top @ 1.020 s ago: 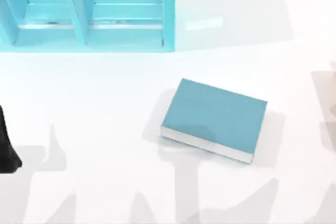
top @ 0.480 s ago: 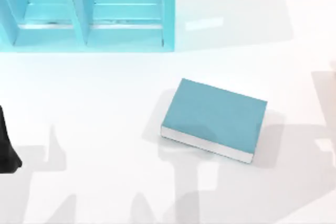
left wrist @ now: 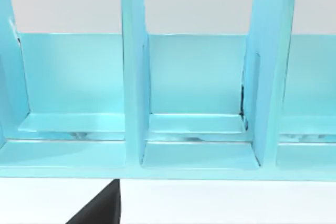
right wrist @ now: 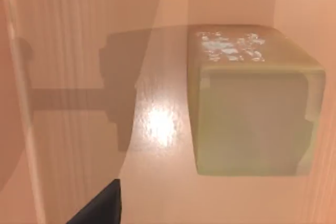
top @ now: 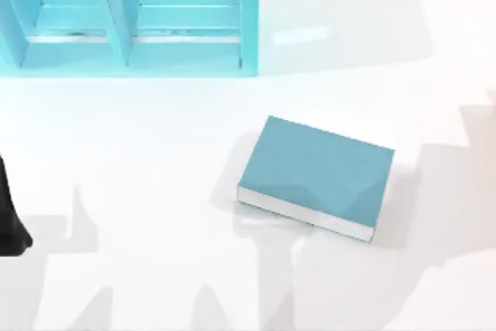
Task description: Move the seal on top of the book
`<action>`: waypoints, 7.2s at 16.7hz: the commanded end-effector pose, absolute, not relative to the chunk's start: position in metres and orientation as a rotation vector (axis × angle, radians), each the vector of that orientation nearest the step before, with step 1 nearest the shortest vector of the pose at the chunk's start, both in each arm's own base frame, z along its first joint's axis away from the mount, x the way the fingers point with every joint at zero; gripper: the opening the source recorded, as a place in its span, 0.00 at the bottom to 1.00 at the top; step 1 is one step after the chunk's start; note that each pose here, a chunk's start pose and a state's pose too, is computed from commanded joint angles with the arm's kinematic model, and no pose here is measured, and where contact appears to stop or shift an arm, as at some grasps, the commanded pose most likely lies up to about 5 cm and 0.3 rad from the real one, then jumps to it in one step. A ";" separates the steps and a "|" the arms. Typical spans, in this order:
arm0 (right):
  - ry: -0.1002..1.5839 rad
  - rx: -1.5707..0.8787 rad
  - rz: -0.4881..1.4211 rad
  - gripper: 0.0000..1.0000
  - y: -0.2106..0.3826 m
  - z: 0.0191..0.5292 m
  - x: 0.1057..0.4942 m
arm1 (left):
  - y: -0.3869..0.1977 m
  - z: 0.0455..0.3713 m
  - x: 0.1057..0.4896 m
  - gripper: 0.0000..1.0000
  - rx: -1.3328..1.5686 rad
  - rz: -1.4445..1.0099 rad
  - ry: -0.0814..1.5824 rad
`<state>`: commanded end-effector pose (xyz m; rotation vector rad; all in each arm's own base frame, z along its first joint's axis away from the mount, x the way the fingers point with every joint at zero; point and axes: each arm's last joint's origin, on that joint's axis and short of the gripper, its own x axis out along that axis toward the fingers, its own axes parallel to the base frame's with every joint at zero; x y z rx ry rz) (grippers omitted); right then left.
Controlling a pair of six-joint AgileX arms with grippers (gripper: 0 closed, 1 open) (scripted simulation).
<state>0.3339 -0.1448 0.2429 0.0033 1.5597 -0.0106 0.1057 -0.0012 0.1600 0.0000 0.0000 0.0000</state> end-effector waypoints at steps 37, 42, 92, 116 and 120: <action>1.564 0.004 -0.009 0.00 -0.146 0.142 0.336 | -0.001 0.160 0.106 1.00 0.000 0.000 0.000; 1.564 0.004 -0.009 0.00 -0.146 0.142 0.336 | -0.001 0.160 0.106 1.00 0.000 0.000 0.000; 1.568 0.012 -0.012 0.00 0.245 0.210 0.364 | -0.001 0.160 0.106 1.00 0.000 0.000 0.000; 1.572 0.013 -0.015 1.00 0.245 0.212 0.365 | -0.001 0.160 0.106 1.00 0.000 0.000 0.000; 1.568 0.012 -0.013 1.00 0.245 0.235 0.364 | -0.001 0.160 0.106 1.00 0.000 0.000 0.000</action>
